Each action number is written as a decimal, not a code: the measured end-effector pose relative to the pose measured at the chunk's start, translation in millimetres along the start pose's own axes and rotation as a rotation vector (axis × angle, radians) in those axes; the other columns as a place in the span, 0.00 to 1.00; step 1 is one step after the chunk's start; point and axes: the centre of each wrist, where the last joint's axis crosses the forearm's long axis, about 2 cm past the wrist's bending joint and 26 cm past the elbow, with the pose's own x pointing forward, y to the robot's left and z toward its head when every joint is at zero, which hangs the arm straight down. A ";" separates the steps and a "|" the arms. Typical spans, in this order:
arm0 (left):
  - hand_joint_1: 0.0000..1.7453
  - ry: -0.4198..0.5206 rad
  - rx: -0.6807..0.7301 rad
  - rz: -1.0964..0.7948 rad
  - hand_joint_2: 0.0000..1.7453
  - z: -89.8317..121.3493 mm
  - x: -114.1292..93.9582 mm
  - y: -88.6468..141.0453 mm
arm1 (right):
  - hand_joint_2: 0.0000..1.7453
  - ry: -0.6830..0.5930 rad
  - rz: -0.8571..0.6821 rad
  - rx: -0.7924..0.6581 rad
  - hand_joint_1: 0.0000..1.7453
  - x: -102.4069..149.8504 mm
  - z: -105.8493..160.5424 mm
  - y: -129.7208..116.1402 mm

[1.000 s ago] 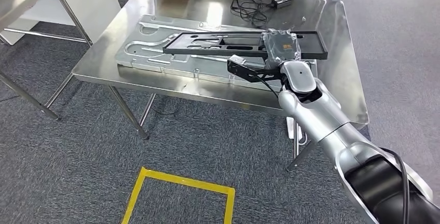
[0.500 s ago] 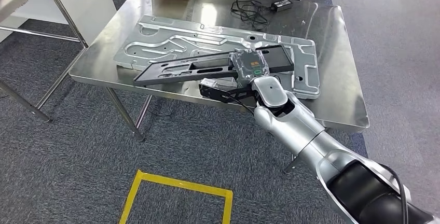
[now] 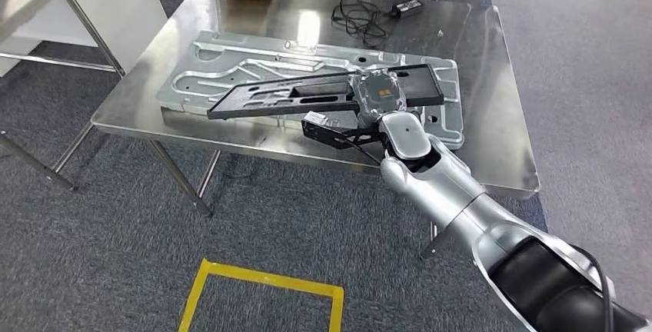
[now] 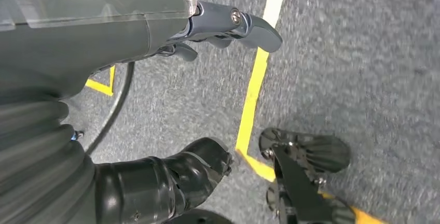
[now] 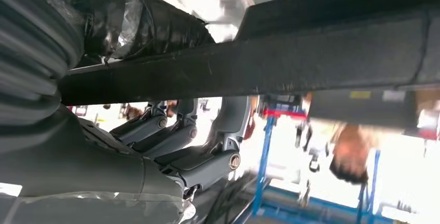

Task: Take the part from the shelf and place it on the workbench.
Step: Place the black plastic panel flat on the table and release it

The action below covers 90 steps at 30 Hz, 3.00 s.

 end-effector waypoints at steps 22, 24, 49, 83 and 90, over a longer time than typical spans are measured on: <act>0.00 -0.013 0.003 -0.004 1.00 0.6 -2.5 -1.3 | 1.00 0.063 -0.018 -0.115 1.00 -21.6 21.4 -5.2; 0.00 -0.014 0.008 -0.002 1.00 0.5 -1.5 -1.9 | 1.00 0.061 -0.008 -0.122 1.00 -19.4 18.3 -8.7; 0.00 -0.012 0.015 0.012 1.00 0.5 -1.7 -1.6 | 1.00 0.028 -0.030 -0.100 1.00 7.8 17.2 -3.3; 0.00 -0.014 -0.038 0.100 1.00 1.4 -4.3 -6.5 | 0.00 0.115 -0.108 0.035 0.00 -12.6 65.0 42.5; 0.00 -0.012 -0.048 0.120 1.00 1.8 -4.0 -9.9 | 0.00 0.161 -0.107 0.086 0.00 -23.0 90.1 62.2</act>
